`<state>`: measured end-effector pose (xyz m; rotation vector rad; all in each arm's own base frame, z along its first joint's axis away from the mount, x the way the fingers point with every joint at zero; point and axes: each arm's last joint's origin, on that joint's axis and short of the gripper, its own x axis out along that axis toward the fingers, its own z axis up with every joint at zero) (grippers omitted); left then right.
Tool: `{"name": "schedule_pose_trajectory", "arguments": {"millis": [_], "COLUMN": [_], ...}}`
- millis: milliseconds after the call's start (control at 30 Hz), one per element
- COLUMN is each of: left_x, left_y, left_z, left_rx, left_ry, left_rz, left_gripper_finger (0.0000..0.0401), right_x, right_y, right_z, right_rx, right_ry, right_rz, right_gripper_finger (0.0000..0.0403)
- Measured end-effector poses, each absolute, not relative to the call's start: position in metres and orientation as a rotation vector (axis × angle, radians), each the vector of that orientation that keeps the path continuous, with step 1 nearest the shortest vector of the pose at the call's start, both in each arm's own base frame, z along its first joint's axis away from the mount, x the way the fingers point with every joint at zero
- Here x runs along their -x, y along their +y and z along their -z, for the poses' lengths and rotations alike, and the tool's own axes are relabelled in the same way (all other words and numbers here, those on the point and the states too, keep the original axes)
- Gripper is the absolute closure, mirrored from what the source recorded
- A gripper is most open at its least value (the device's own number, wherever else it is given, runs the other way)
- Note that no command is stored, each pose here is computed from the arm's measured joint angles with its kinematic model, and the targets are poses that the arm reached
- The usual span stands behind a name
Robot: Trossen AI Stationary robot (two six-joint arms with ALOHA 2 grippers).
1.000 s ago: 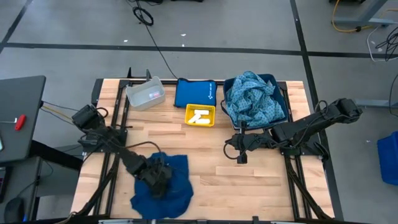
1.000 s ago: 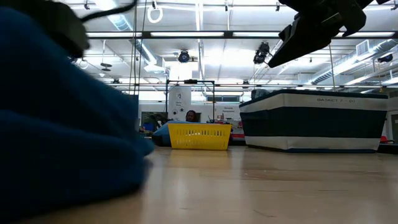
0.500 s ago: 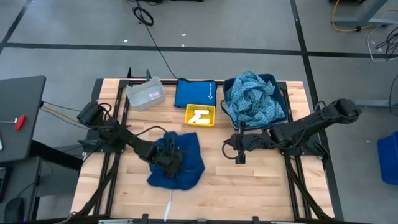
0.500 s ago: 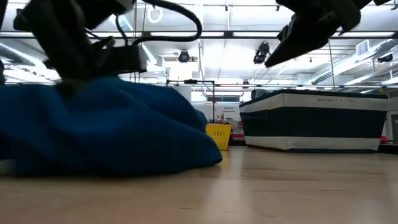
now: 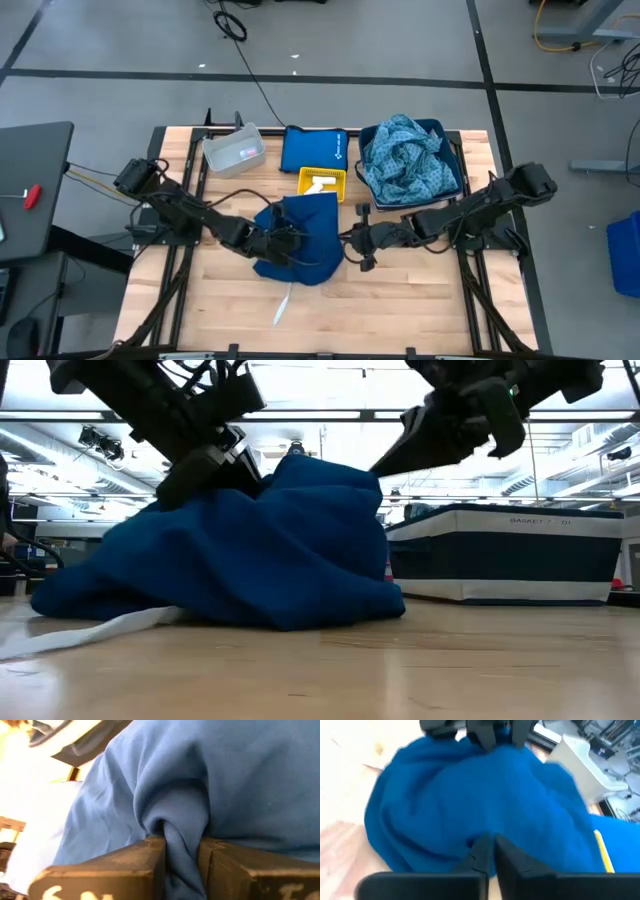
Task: Pick & place medical supplies in basket/bin
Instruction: Put the blue patient gown into the blue bin
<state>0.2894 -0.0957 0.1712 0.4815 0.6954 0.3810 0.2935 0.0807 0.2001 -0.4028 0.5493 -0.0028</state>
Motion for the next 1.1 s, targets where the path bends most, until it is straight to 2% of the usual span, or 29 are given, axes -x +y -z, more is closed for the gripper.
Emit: {"name": "schedule_pose_trajectory", "arguments": {"millis": [100, 400, 533, 667, 1100], "left_x": [-0.291, -0.299, -0.302, -0.306, -0.316], "left_y": [-0.091, -0.079, -0.081, -0.082, -0.084], "left_z": [-0.172, -0.175, -0.178, -0.182, -0.194], "left_rx": [-0.5, -0.516, -0.53, -0.542, -0.549], "left_ry": [0.696, 0.677, 0.651, 0.606, 0.471], "left_rz": [-0.399, -0.397, -0.357, -0.343, -0.201], "left_gripper_finger": [0.0357, 0.0357, 0.0357, 0.0357, 0.0357], "right_x": [-0.294, -0.298, -0.302, -0.303, -0.322], "right_y": [0.078, 0.065, 0.06, 0.058, 0.064], "right_z": [-0.199, -0.203, -0.208, -0.21, -0.191], "right_rx": [0.407, 0.345, 0.322, 0.304, 0.367], "right_ry": [0.559, 0.575, 0.6, 0.594, 0.54], "right_rz": [0.011, 0.089, 0.094, 0.054, 0.021], "right_gripper_finger": [0.0336, 0.0129, 0.0075, 0.0059, 0.0058]}}
